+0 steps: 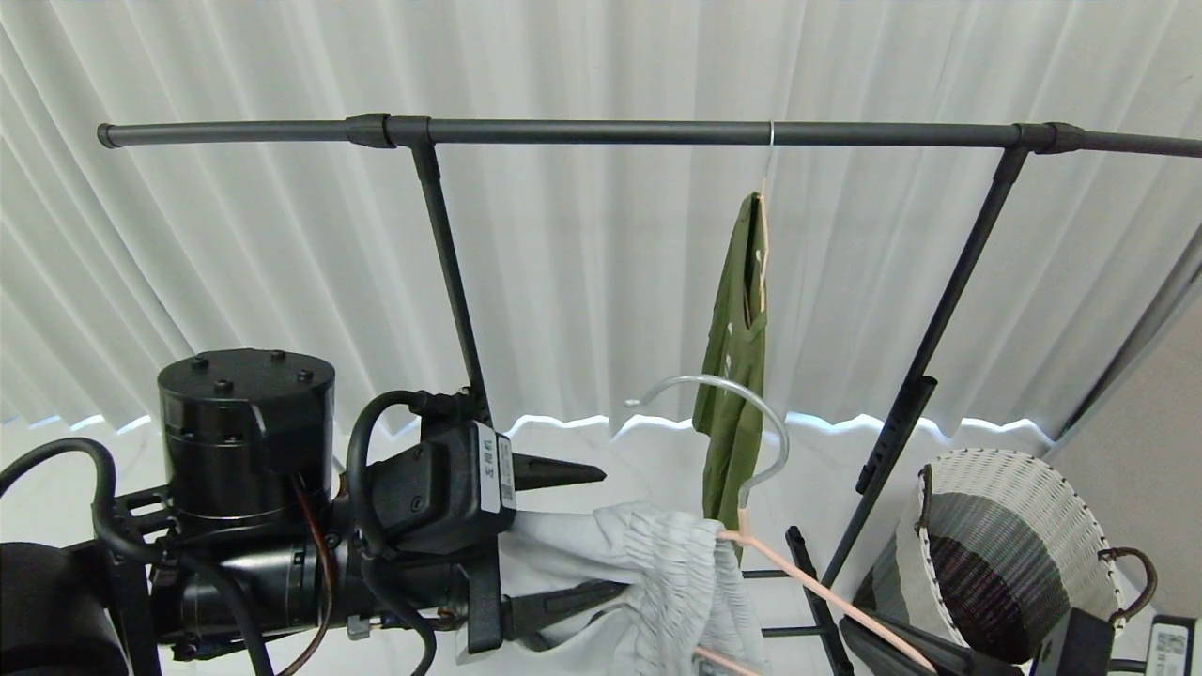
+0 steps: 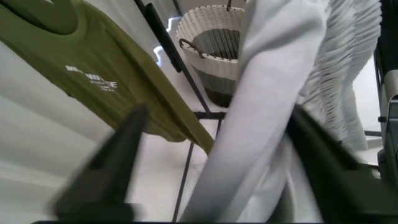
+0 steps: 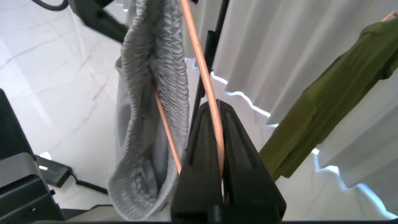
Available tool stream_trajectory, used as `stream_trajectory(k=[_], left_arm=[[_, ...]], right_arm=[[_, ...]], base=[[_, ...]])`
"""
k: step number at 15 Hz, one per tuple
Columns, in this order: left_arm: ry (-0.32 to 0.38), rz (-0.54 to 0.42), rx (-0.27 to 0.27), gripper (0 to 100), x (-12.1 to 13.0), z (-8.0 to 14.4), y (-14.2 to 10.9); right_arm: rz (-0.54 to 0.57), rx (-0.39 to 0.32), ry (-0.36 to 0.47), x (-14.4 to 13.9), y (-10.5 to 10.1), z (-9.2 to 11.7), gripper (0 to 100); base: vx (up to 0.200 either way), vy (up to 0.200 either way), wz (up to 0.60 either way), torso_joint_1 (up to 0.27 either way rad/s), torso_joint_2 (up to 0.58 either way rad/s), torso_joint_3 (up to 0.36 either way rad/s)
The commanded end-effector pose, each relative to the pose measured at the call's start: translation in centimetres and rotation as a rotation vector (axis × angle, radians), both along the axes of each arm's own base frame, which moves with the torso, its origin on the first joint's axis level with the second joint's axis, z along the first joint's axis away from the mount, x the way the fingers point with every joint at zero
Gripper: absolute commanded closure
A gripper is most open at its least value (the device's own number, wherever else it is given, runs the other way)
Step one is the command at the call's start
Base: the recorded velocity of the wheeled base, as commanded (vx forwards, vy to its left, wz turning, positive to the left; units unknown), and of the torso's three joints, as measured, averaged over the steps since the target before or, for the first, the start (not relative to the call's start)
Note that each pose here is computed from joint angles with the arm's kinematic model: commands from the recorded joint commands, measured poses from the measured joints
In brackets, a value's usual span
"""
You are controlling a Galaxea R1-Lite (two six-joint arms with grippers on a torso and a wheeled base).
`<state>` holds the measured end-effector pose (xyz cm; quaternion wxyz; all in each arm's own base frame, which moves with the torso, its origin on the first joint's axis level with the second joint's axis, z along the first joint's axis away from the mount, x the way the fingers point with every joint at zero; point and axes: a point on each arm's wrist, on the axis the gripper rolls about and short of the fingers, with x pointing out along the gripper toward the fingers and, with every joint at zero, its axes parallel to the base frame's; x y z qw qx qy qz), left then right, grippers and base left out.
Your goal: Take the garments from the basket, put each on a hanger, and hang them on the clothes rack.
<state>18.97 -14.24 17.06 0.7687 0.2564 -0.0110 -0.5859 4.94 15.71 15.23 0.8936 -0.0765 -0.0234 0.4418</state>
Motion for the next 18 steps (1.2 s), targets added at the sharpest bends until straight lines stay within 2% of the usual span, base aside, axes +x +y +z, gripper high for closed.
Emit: stream_trajectory(k=[1, 9, 12, 18], left_arm=[[0.008, 0.000, 0.005, 100, 0.1, -0.2, -0.1], [-0.008, 0.026, -0.003, 100, 0.8, 0.2, 0.1], [-0.003, 0.084, 0.001, 100, 1.9, 0.1, 1.0], [-0.018, 0.125, -0.008, 100, 3.6, 0.5, 1.4]], right_arm=[[-0.001, -0.003, 0.000, 0.1, 0.2, 0.0, 100], [-0.021, 0.016, -0.006, 0.5, 0.6, 0.5, 100], [-0.087, 0.019, 0.000, 2.0, 1.3, 0.7, 100], [-0.151, 0.030, 0.034, 4.5, 1.8, 0.6, 100]], base=[[0.000, 0.000, 0.00, 0.000, 0.00, 0.000], [0.000, 0.000, 0.00, 0.000, 0.00, 0.000], [0.000, 0.000, 0.00, 0.000, 0.00, 0.000], [0.000, 0.000, 0.00, 0.000, 0.00, 0.000]])
